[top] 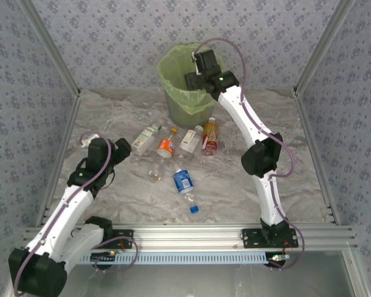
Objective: Put the plastic bottles in the bin
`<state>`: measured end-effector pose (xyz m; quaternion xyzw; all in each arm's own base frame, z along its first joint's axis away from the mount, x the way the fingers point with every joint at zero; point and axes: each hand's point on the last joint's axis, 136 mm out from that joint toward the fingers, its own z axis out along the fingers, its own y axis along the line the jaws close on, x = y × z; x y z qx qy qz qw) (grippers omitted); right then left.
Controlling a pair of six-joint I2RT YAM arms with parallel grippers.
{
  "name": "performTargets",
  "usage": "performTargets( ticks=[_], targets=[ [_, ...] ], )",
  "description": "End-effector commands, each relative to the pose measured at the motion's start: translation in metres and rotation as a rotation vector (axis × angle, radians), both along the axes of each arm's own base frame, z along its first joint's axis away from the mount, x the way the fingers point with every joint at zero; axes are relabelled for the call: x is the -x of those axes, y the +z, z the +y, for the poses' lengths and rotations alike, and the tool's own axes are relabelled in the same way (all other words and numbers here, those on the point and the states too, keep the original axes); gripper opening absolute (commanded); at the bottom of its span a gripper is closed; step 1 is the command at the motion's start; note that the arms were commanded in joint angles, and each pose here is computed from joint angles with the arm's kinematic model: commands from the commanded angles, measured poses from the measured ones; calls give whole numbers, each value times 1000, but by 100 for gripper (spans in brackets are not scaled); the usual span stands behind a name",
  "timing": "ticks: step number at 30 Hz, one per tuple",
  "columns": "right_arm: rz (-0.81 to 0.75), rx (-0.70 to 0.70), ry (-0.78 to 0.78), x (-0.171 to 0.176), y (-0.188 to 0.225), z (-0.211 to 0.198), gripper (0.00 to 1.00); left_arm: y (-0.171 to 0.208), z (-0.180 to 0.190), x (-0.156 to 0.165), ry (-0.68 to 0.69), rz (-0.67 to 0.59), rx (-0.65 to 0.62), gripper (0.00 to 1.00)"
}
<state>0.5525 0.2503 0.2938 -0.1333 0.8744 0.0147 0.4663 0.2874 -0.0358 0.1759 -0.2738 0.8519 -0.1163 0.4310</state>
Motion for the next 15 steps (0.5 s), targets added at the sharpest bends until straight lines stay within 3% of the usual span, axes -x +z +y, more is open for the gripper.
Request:
performTargets(
  ticks=[1,15],
  targets=[
    [21,25,22,11,2,3,84,-3,0,-2,5,9,6,99],
    [-71,-79,88,41,74,2,90,-34,-12,-25,-128,123,-89,99]
  ],
)
